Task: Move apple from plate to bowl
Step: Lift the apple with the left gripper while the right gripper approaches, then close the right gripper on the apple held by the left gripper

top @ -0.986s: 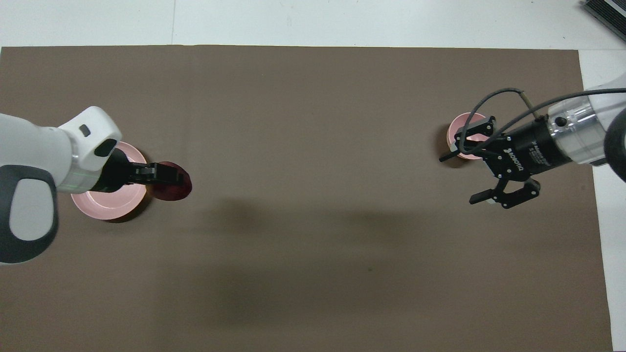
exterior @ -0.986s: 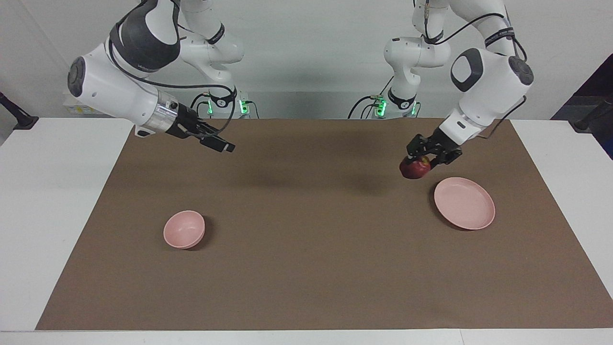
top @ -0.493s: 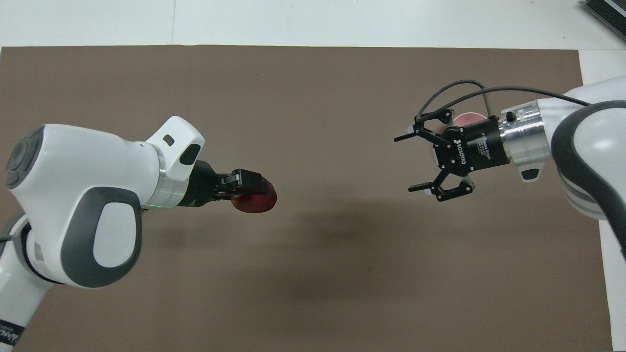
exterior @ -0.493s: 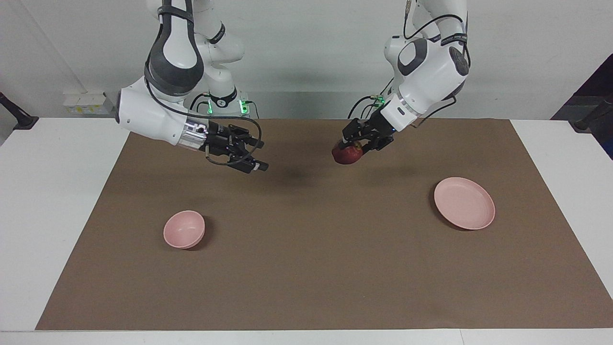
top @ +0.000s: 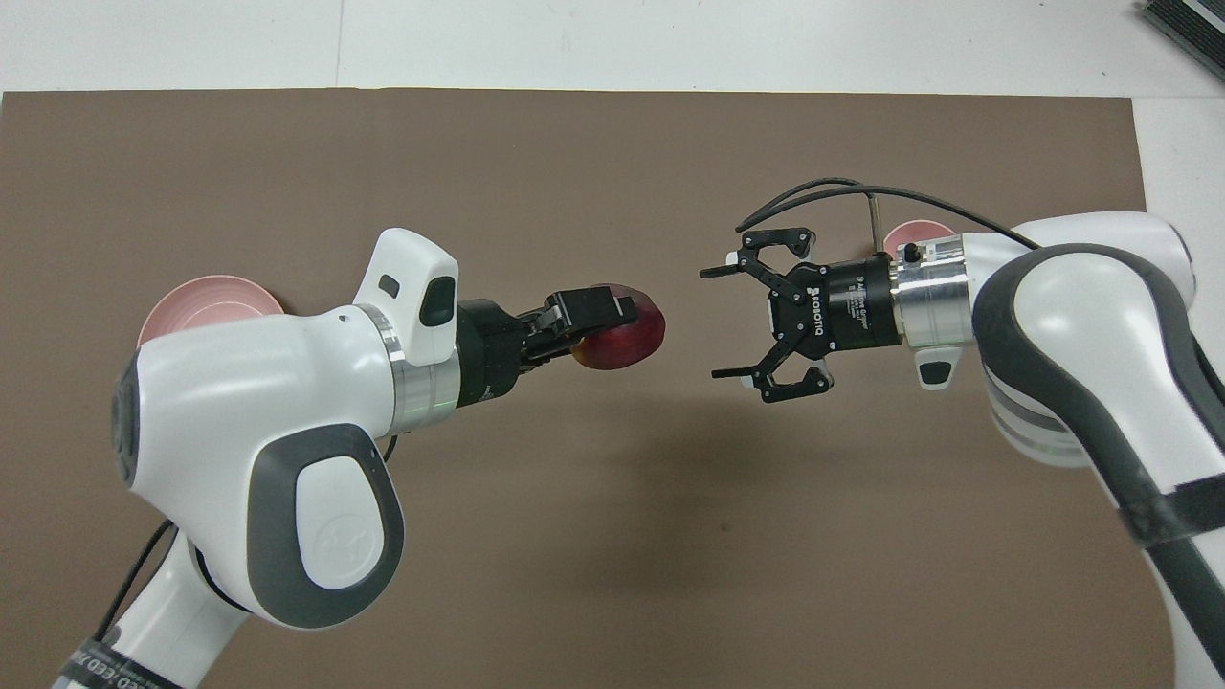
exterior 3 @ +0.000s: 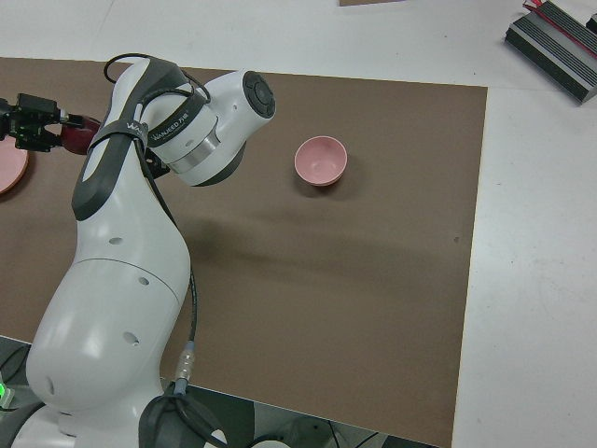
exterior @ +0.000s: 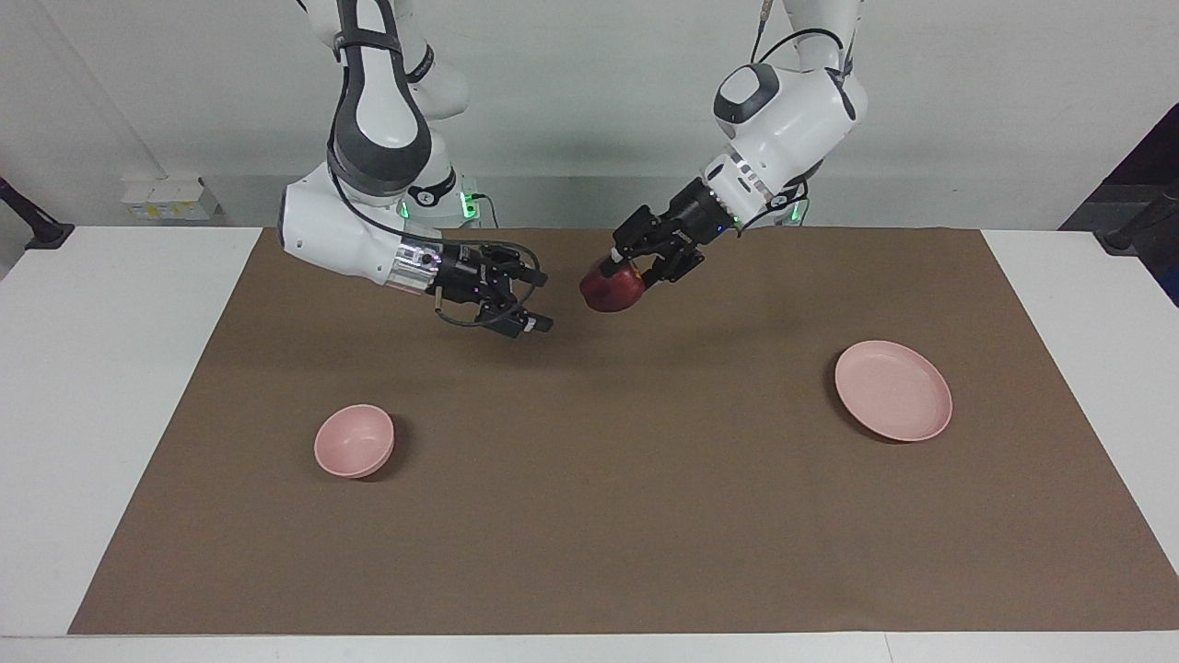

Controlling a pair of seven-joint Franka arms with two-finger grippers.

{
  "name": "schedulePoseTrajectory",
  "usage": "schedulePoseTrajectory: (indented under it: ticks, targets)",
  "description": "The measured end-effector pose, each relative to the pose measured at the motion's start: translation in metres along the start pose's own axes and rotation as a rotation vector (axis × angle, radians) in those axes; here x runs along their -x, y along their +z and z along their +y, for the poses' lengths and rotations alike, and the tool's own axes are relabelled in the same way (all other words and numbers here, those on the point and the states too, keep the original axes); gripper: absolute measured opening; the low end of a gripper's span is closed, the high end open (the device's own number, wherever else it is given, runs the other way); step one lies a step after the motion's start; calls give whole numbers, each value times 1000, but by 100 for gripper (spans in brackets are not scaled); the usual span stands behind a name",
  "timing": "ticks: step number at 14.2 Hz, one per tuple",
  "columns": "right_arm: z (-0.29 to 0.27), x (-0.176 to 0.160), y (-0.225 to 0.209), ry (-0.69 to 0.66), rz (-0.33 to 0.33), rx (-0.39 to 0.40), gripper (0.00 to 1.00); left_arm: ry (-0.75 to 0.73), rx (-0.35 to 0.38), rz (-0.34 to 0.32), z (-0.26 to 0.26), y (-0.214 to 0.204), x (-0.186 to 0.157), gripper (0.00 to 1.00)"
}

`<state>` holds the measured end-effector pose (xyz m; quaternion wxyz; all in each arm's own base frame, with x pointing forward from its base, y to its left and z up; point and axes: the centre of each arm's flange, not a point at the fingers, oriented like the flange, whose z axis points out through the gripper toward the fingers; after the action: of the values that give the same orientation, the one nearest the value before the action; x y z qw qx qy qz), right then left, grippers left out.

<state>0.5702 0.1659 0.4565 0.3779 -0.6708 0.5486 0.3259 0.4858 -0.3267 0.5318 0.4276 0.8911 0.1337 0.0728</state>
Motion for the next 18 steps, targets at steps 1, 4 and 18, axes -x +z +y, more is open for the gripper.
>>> schedulePoseTrajectory:
  ticks: [1,4,18]
  targets:
    - [1,3,2,-2,-6,2,100,-1,7,6,2,1,3,78]
    - [4,7,6,-7,-9,10,100,-9,29,46,6,3,5,78]
    - [11,22,17,-26,-62,36,100,-10,17,-10,6,47,39,78]
